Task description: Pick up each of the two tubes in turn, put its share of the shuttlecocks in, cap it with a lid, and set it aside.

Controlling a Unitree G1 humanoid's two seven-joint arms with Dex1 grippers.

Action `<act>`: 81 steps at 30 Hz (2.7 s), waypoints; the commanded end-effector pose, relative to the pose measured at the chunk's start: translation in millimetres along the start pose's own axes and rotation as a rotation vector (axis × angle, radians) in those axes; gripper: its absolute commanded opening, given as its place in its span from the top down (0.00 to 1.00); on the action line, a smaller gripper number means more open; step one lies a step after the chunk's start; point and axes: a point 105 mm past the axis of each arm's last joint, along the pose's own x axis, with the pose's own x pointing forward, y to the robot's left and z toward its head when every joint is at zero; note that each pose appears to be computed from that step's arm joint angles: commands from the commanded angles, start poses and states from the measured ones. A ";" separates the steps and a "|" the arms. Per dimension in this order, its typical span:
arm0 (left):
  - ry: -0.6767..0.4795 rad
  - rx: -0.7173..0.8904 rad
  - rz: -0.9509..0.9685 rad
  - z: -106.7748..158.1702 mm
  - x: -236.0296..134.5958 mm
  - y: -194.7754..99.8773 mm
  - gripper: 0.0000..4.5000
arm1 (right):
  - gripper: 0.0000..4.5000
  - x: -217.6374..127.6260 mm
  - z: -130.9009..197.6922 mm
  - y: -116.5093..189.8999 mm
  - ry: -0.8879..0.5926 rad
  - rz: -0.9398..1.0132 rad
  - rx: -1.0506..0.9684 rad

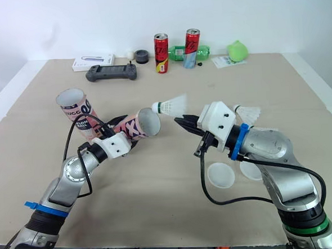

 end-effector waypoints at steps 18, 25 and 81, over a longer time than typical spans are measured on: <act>-0.069 0.010 0.022 16.0 9.2 8.0 0.12 | 0.31 22.9 40.1 -1.9 -0.059 0.208 -0.052; -0.083 0.011 0.017 19.4 13.1 5.6 0.12 | 0.97 35.4 29.1 -16.6 0.091 0.370 -0.183; -0.360 -0.904 -0.298 45.6 8.8 -66.1 0.12 | 0.02 -73.7 -63.1 -20.0 0.520 0.454 0.252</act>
